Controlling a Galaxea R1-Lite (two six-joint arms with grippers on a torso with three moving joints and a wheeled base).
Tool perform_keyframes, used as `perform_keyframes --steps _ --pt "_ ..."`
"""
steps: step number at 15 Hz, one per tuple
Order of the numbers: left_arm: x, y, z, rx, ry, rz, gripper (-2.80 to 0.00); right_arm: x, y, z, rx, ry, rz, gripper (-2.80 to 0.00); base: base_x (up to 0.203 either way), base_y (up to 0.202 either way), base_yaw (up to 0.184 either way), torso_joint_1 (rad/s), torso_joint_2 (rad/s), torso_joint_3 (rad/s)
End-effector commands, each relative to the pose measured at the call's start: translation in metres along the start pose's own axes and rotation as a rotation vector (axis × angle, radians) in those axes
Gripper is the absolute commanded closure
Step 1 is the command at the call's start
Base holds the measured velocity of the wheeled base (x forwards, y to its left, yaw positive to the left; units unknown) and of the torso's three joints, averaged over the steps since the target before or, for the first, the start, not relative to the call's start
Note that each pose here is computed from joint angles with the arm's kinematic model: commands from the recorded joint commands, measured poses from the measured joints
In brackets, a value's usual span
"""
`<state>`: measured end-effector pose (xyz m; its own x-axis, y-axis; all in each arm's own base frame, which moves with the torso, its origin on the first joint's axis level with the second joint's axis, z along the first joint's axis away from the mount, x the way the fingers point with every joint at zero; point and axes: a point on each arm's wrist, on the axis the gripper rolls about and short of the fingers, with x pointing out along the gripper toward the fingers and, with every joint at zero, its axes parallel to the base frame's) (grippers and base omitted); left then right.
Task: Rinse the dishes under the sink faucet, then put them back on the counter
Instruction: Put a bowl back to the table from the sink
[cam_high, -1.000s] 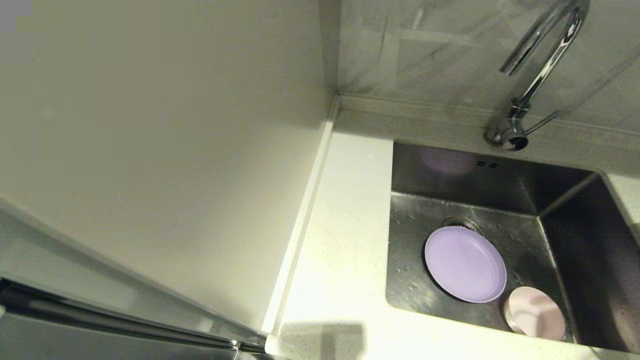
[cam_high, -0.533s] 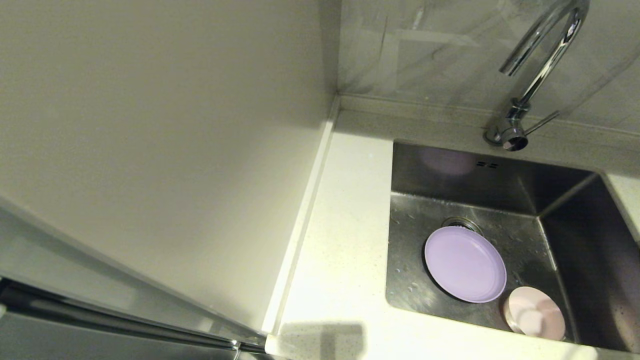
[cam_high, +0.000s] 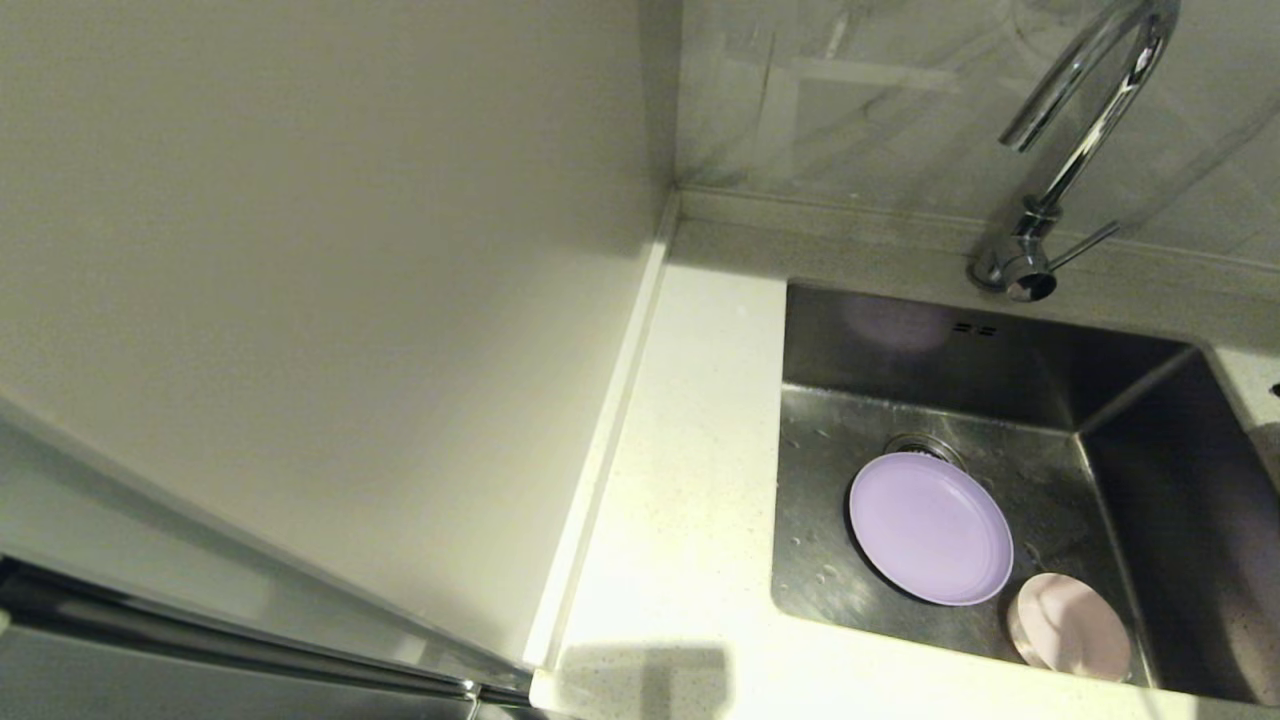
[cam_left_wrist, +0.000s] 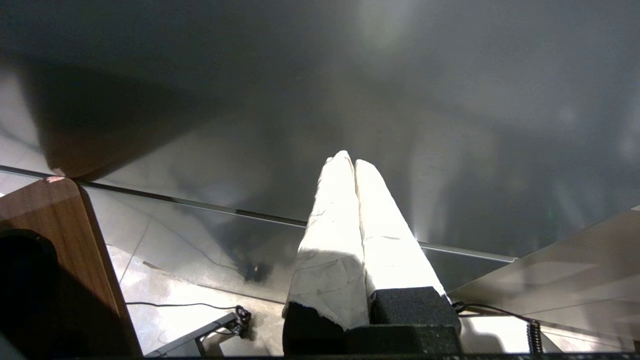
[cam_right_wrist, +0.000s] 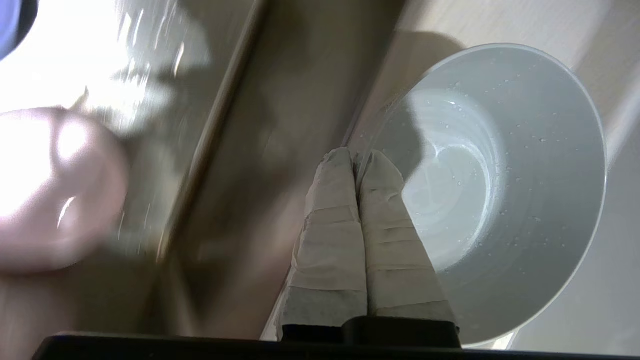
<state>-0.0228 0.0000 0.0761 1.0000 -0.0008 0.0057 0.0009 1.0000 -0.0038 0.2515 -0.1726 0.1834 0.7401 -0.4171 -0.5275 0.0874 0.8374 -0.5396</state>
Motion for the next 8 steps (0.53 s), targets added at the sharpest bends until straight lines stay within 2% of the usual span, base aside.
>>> perform_keyframes --steps 1,5,8 --pt "0.0 0.0 -0.001 -0.001 0.003 0.001 0.0 0.019 -0.004 0.031 0.074 -0.06 -0.011 0.0 0.0 0.0 0.0 0.0 0.0 0.0" --pt "0.0 0.0 -0.001 -0.001 0.001 -0.001 0.0 0.05 0.003 0.061 0.217 -0.058 -0.02 0.0 0.0 0.0 0.0 0.0 0.0 0.0" --pt "0.0 0.0 -0.001 -0.001 0.003 -0.001 0.0 0.066 0.0 0.08 0.339 -0.052 -0.129 0.0 0.0 0.0 0.0 0.0 0.0 0.0"
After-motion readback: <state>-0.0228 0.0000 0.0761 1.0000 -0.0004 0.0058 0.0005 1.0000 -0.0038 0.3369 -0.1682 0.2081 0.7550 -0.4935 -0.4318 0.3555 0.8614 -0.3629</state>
